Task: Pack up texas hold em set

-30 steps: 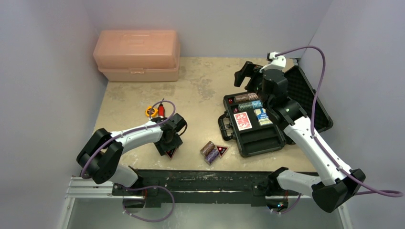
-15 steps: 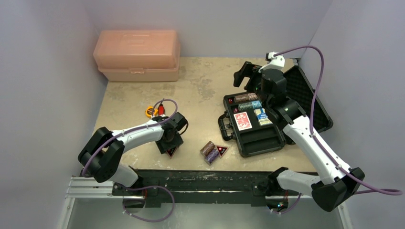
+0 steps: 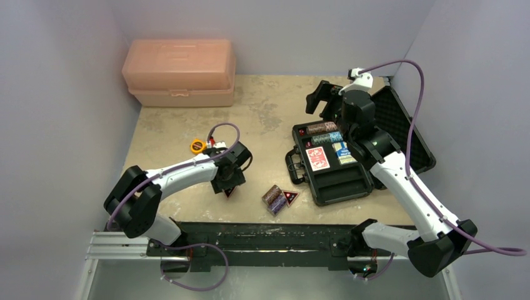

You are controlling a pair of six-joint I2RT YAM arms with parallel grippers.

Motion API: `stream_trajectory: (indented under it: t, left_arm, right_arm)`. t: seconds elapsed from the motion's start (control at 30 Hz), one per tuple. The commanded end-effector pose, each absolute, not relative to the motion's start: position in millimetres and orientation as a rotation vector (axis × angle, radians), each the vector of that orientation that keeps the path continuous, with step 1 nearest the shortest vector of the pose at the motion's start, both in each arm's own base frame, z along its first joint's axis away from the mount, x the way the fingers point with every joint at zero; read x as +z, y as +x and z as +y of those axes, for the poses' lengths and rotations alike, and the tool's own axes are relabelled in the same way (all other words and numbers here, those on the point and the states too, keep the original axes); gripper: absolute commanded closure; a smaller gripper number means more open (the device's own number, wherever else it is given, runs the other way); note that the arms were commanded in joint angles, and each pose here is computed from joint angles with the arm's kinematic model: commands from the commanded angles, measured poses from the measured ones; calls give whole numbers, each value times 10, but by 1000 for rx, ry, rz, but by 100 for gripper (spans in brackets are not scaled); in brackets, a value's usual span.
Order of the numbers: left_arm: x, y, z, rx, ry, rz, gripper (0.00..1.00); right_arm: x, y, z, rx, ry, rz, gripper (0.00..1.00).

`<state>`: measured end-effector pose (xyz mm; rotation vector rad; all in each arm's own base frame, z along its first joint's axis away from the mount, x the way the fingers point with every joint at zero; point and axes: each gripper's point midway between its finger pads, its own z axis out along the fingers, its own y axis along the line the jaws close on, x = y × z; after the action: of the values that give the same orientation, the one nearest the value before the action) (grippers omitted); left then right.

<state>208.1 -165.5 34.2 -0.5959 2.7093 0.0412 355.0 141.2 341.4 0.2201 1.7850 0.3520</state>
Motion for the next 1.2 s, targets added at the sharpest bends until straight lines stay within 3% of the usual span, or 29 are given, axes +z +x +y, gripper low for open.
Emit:
stream_trajectory:
  t: [0.0, 0.2, 0.33, 0.67, 1.17]
  left_arm:
    - [549, 2238, -1733, 12, -515, 2652, 88]
    - [682, 2285, -1799, -12, -461, 2637, 90]
    - [765, 2321, -1823, -32, -436, 2618, 100]
    - [1005, 2452, -1997, -133, -326, 2582, 100]
    - [1308, 2762, -2320, -155, 94, 2552, 100]
  right_arm:
    - [3699, 3520, 1395, 375, 232, 1720, 1]
    - [3716, 3509, 1374, 368, 237, 1717, 1]
    - [3746, 3491, 1340, 360, 246, 1712, 1]
    - [3817, 3425, 1269, 355, 268, 1693, 1]
    - [4006, 3302, 1084, 317, 310, 1647, 1]
